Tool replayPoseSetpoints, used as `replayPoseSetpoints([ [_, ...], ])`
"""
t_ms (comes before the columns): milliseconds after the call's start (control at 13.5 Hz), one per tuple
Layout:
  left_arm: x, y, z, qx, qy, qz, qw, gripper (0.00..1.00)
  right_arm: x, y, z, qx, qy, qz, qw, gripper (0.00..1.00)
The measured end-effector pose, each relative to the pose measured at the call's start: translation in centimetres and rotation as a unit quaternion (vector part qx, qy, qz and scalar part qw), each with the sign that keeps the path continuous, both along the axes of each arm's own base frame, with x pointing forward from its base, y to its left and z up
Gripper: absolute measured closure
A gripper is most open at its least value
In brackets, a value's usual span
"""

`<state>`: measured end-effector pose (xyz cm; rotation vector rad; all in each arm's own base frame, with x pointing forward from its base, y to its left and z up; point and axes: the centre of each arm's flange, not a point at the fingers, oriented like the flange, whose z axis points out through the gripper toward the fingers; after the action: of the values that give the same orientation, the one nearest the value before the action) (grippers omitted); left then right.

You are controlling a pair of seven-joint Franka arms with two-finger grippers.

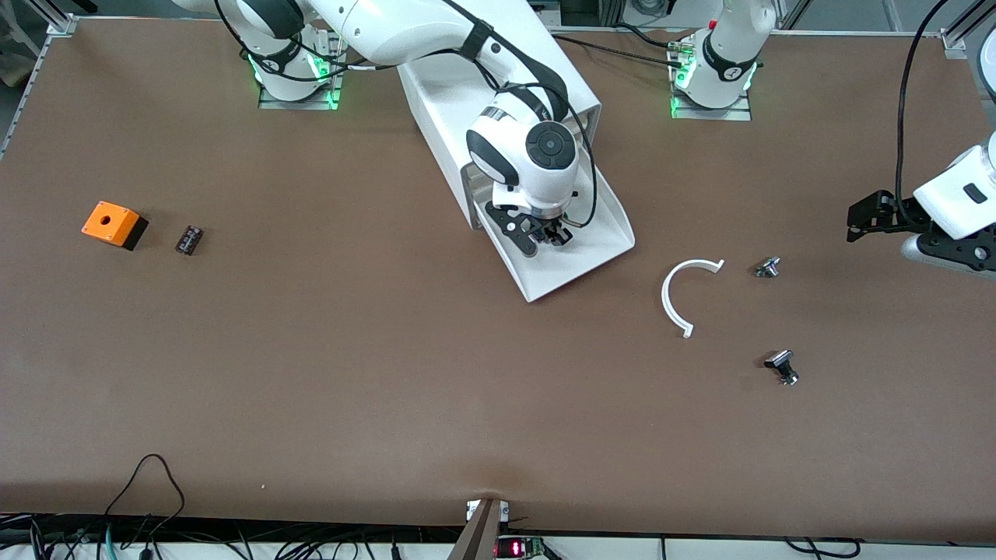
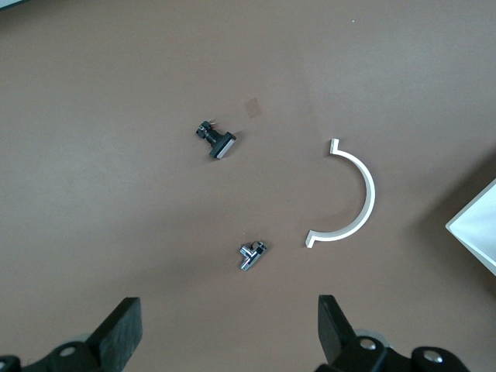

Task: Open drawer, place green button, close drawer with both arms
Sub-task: 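Lower the held button into the open drawer with the right gripper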

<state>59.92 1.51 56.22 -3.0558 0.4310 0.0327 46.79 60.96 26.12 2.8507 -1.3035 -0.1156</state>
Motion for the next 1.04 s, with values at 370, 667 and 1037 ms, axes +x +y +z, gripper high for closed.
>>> replayPoseSetpoints([
  [370, 0.0, -0.2, -0.3, 0.000, 0.007, -0.002, 1.000, 0.00, 0.4, -0.1, -0.4, -0.006, -0.012, -0.002, 1.000, 0.53],
  [667, 0.1, -0.4, -0.8, -0.008, 0.012, 0.021, 1.000, 0.00, 2.0, -0.8, 1.7, -0.014, -0.023, -0.012, 1.000, 0.15],
  [1037, 0.3, -0.4, -1.4, -0.010, 0.014, 0.079, 0.997, 0.00, 4.9, -2.5, 9.0, 0.006, -0.060, -0.033, 0.998, 0.00],
])
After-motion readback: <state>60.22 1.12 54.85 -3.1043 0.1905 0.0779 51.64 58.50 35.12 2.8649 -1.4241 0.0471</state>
